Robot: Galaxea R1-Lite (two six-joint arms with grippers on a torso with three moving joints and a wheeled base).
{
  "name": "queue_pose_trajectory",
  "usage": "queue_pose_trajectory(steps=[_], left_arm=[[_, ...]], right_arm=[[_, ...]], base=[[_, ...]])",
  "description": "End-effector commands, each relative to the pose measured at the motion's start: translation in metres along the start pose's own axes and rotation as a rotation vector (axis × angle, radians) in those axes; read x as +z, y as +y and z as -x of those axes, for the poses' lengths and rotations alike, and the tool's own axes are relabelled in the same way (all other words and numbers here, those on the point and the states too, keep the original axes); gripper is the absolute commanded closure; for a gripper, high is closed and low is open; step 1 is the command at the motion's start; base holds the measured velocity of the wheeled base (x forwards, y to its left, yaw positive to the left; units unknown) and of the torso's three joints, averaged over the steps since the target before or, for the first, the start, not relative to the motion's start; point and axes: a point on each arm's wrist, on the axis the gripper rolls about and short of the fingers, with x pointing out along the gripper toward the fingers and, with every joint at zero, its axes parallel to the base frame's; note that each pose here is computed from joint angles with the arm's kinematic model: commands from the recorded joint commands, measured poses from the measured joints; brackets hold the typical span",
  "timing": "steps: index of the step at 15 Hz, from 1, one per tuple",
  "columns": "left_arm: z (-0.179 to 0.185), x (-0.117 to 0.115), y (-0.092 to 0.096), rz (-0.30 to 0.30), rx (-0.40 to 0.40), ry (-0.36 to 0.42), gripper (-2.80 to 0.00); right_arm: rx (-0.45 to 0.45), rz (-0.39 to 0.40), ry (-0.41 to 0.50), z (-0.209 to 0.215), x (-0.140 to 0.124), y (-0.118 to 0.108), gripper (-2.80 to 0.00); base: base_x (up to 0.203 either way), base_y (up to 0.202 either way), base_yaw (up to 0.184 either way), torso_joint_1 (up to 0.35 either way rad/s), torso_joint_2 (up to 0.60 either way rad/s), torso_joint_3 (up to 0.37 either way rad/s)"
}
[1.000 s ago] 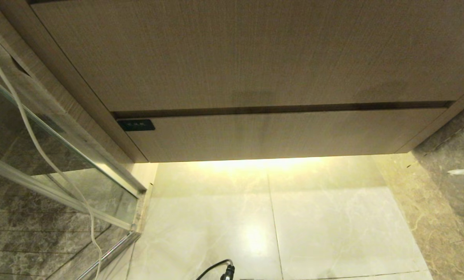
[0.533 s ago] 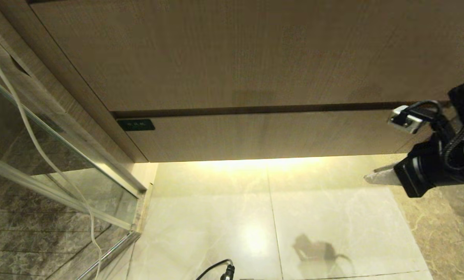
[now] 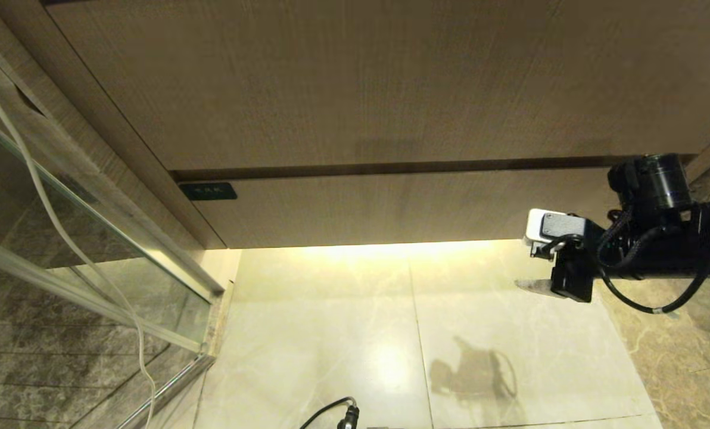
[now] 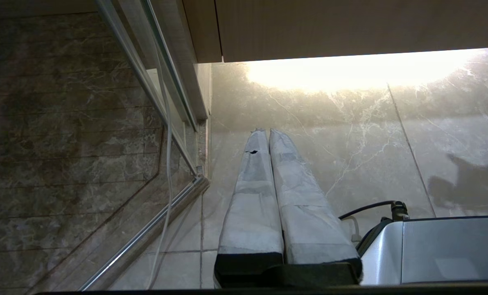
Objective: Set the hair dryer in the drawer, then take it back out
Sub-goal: Pull open the drawer
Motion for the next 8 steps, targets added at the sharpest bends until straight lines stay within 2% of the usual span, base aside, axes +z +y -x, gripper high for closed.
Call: queue_pose_trajectory(steps=[1,2,3,8], left_arm=[[0.0,0.0,0.0,0.0,0.0,0.002,0.0],[0.0,0.0,0.0,0.0,0.0,0.003,0.0],[0.0,0.0,0.0,0.0,0.0,0.003,0.0],[0.0,0.0,0.0,0.0,0.0,0.003,0.0]], right_arm=[[-0.103,0.272,-0.029,-0.022,-0.01,0.0,-2.8],[-0.116,0.317,-0.02,-0.027,-0.017,0.001,-2.8],[-0.116,0.319,-0.014,-0.03,-0.021,0.0,-2.8],[-0.245,0.307,-0.032,-0.043,-0.021,-0.029,-2.8]], base=[[0.0,0.0,0.0,0.0,0.0,0.0],[0.0,0.0,0.0,0.0,0.0,0.0],[0.0,0.0,0.0,0.0,0.0,0.0],[0.0,0.0,0.0,0.0,0.0,0.0]])
